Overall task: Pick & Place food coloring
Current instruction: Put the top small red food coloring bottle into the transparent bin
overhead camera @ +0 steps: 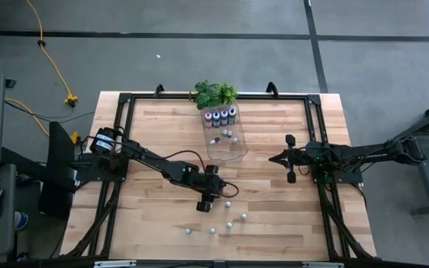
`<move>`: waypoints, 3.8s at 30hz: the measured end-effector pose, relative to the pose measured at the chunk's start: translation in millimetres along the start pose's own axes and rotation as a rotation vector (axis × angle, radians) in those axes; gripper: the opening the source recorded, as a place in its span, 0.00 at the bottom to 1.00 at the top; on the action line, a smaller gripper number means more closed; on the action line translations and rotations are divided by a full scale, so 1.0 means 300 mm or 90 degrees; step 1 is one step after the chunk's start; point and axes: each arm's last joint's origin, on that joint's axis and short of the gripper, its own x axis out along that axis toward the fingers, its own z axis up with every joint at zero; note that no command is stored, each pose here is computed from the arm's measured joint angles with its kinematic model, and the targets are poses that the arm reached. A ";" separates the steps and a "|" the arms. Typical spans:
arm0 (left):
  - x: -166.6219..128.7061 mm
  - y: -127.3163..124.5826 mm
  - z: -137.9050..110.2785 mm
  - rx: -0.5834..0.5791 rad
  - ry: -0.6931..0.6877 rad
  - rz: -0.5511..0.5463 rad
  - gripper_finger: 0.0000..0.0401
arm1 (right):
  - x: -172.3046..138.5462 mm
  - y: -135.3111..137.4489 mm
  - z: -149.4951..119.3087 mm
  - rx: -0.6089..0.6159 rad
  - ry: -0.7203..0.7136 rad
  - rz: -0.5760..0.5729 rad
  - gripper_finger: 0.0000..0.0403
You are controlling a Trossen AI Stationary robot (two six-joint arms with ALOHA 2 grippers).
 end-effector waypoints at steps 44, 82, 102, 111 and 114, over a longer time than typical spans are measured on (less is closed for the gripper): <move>0.000 0.000 0.009 -0.023 -0.017 -0.005 0.25 | 0.000 0.000 0.000 0.000 0.000 0.000 0.00; -0.135 0.046 0.167 -0.088 -0.125 -0.014 0.10 | 0.000 0.000 0.000 0.000 0.001 0.000 0.00; -0.322 0.280 0.174 -0.237 -0.151 0.121 0.10 | 0.000 0.000 0.000 0.000 0.000 0.000 0.00; -0.330 0.414 0.129 -0.293 -0.116 0.215 0.10 | 0.000 0.000 -0.001 0.000 0.002 0.000 0.00; -0.316 0.451 0.109 -0.306 -0.098 0.229 0.10 | 0.000 0.000 0.000 0.000 0.001 0.000 0.00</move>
